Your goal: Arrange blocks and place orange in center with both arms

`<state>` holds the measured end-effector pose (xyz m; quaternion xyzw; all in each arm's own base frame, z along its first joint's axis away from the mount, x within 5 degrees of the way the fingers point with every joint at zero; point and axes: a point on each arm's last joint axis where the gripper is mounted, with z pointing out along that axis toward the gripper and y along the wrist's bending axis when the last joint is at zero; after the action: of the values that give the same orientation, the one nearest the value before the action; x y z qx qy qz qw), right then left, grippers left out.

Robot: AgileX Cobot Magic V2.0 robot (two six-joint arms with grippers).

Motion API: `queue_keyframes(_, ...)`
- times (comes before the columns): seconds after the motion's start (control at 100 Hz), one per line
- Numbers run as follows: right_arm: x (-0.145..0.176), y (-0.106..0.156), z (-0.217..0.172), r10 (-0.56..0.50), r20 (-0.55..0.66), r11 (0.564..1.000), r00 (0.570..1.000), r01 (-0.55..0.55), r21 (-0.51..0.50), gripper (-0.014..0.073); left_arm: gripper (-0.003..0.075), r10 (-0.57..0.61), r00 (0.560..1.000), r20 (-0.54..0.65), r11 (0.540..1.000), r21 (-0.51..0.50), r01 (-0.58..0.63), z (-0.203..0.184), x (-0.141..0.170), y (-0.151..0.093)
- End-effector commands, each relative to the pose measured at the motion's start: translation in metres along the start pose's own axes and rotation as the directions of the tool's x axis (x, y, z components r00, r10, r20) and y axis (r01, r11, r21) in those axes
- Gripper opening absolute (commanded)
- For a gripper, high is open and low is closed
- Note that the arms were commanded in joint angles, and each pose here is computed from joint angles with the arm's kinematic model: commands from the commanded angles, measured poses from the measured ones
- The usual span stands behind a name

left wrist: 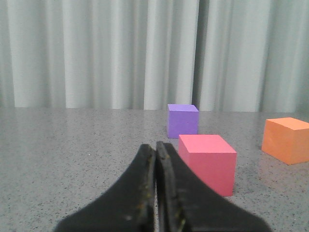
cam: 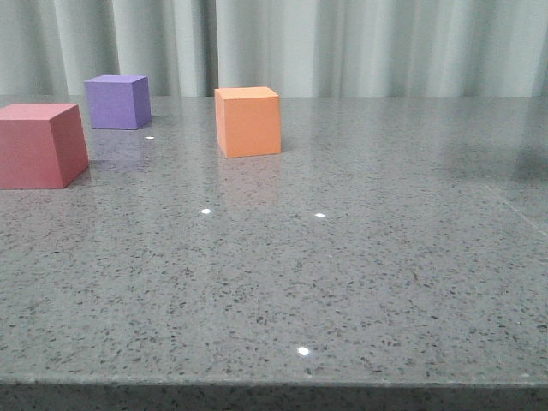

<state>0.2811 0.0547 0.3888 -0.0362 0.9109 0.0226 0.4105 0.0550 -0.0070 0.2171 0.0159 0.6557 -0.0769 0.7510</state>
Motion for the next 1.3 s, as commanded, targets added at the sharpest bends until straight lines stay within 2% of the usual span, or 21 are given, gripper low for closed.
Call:
queue_keyframes(0.0,0.009,-0.021,-0.032,0.031,0.149,0.999,0.988,-0.037,0.037,0.0654,-0.0020,-0.008,0.997,0.075,1.000,0.005,0.008,-0.003,0.005,0.000)
queue_keyframes(0.1,0.037,-0.033,-0.051,0.053,0.171,0.996,0.984,-0.065,0.066,0.0654,-0.0020,-0.008,0.997,0.075,1.000,0.005,0.008,-0.003,0.005,0.000)
queue_keyframes(0.31,0.092,-0.035,-0.076,0.053,0.202,0.996,0.978,-0.067,0.063,0.0654,-0.0020,-0.008,0.997,0.075,1.000,0.005,0.008,-0.003,0.005,0.000)
queue_keyframes(0.5,0.129,-0.035,-0.099,0.049,0.320,0.997,0.946,-0.067,0.045,0.0654,-0.0020,-0.008,0.997,0.075,1.000,0.005,0.008,-0.003,0.005,0.000)
queue_keyframes(0.69,0.143,-0.034,-0.107,0.042,0.454,0.998,0.890,-0.057,0.019,0.0654,-0.0020,-0.008,0.997,0.075,1.000,0.005,0.008,-0.003,0.005,0.000)
queue_keyframes(0.83,0.141,-0.034,-0.106,0.040,0.480,0.998,0.877,-0.053,0.014,0.0631,-0.0020,-0.008,0.997,0.075,1.000,0.005,0.008,-0.003,0.005,0.000)
queue_keyframes(0.94,0.140,-0.034,-0.107,0.040,0.492,0.999,0.870,-0.052,0.011,0.0482,-0.0020,-0.008,0.997,0.075,1.000,0.005,0.008,-0.003,0.005,0.000)
queue_keyframes(1.11,0.140,-0.034,-0.107,0.040,0.495,0.999,0.868,-0.052,0.011,0.0068,-0.0020,-0.008,0.997,0.075,1.000,0.005,0.008,-0.003,0.005,0.000)
queue_keyframes(1.18,0.140,-0.034,-0.107,0.040,0.494,0.999,0.868,-0.052,0.011,-0.0072,-0.0020,-0.008,0.997,0.075,1.000,0.005,0.008,-0.003,0.005,0.000)
queue_keyframes(1.29,0.140,-0.034,-0.107,0.040,0.494,0.999,0.868,-0.052,0.010,-0.0069,-0.0020,-0.008,0.997,0.075,1.000,0.005,0.008,-0.003,0.005,0.000)
